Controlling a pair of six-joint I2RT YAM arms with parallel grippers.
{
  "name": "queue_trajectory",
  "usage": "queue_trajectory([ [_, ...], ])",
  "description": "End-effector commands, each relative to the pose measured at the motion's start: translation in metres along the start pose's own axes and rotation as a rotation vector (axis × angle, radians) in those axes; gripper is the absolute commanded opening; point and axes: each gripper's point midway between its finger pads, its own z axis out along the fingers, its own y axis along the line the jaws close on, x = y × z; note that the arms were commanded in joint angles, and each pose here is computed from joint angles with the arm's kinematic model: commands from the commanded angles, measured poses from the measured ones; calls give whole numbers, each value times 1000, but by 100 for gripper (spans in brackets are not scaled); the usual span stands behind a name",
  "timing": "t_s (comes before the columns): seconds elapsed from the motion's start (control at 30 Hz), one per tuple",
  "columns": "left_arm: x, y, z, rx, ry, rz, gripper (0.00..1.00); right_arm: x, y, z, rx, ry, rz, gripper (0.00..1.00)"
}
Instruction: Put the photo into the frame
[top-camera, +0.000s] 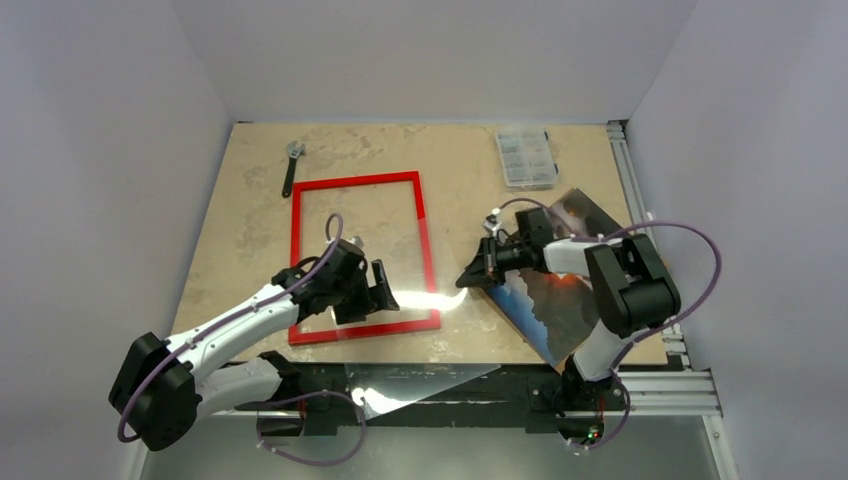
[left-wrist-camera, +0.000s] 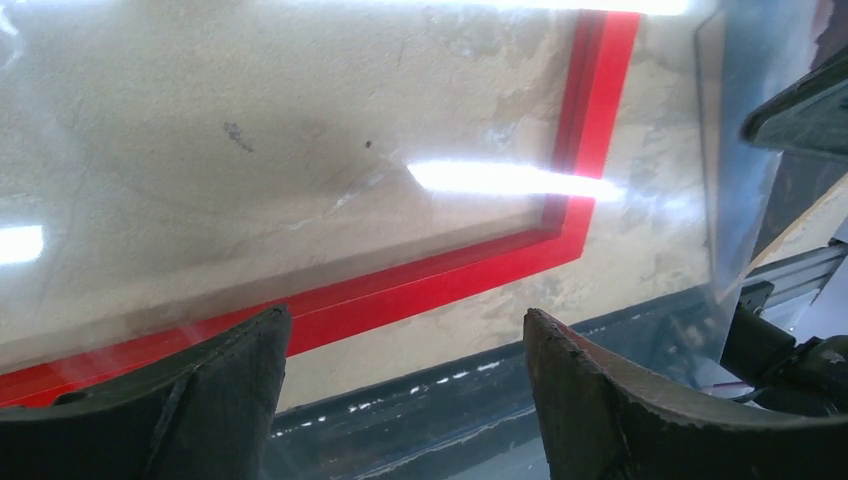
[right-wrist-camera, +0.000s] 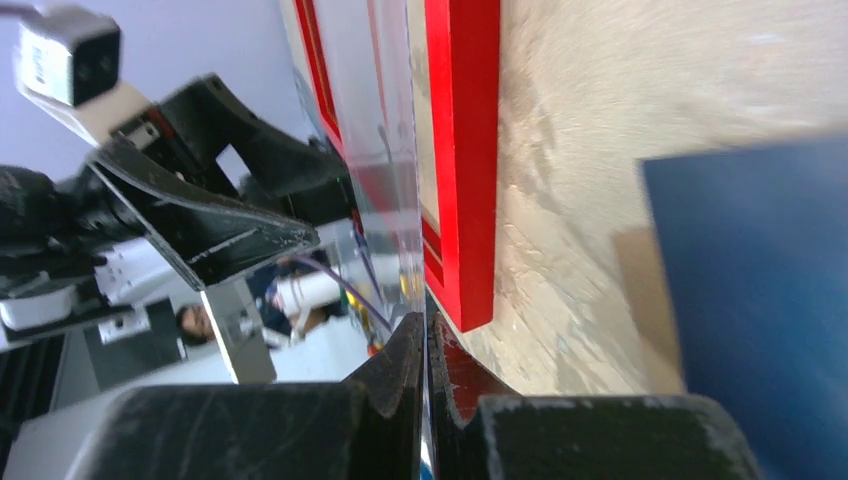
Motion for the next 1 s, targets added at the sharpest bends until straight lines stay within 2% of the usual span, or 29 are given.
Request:
queue_trajectory([
  [0.0, -19, -27, -15, 80, -52, 35, 83, -41, 0, -52, 23, -257, 3, 0],
  [0.1, -21, -31, -14, 89, -51, 41, 83, -40, -7, -74, 35, -344, 23, 0],
  [0.27, -22, -37, -6, 100, -33, 45, 82, -25, -28, -71, 98, -350, 33, 0],
  [0.3, -23, -38, -5, 101, -30, 46, 82, -23, -33, -70, 109, -343, 33, 6],
  [0.4, -23, -42, -3, 108, -21, 54, 82, -18, -44, -65, 116, -314, 41, 35],
  [0.5, -24, -44, 0, 106, -13, 61, 82, -16, -56, -60, 130, -287, 68, 51],
  [0.63, -25, -46, 5, 102, -1, 71, 82, -23, -72, -61, 206, -298, 70, 58],
  [0.77, -24, -44, 13, 84, 18, 75, 81, -29, -79, -60, 228, -296, 78, 58],
  [0.97, -21, -38, 24, 61, 41, 69, 80, -22, -85, -45, 122, -246, 128, 57],
])
